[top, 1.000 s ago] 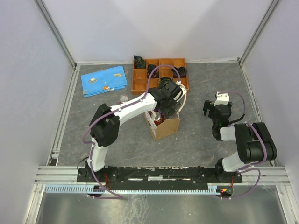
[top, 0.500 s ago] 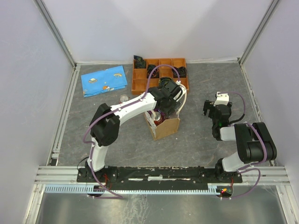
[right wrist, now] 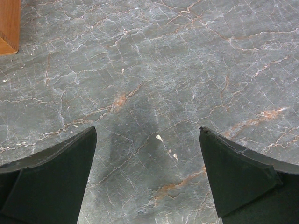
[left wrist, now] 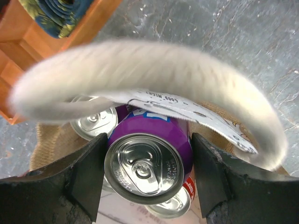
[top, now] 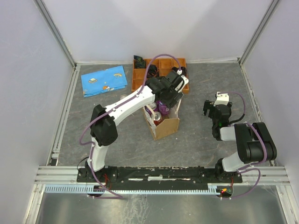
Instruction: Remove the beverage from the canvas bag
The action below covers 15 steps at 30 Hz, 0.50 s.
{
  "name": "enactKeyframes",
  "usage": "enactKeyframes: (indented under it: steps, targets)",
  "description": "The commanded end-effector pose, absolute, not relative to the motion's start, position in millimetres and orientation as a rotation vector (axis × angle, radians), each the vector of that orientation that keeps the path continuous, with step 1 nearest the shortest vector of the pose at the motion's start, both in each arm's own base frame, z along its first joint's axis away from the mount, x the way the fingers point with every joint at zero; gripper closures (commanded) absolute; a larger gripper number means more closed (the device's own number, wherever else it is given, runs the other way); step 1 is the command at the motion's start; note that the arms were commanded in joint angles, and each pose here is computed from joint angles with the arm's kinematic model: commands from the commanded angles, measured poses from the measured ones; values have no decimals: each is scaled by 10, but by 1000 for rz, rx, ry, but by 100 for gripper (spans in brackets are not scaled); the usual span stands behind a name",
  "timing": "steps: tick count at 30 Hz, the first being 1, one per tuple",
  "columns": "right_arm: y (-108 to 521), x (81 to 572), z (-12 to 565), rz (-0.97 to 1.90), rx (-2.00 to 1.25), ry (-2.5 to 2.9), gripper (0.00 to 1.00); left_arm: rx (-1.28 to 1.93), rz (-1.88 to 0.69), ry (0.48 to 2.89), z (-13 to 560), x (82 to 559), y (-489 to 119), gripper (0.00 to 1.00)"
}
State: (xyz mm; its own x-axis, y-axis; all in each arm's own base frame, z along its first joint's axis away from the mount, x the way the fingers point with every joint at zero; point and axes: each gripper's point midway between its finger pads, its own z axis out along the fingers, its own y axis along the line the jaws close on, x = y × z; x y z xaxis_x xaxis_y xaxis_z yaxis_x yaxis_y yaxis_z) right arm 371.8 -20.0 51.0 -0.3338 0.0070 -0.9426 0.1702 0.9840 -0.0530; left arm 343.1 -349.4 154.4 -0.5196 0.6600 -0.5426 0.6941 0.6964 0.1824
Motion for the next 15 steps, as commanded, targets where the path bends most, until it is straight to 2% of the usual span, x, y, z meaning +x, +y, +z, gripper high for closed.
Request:
enactKeyframes:
  steps: [1,15]
  targets:
    - [-209,3842,712,-162,132,1839,1,982,-19,2185,2198,3607,-3378,97]
    - [-209,3842,712,-162,132,1839,1,767,163,2019,3322,3725,-2839,97]
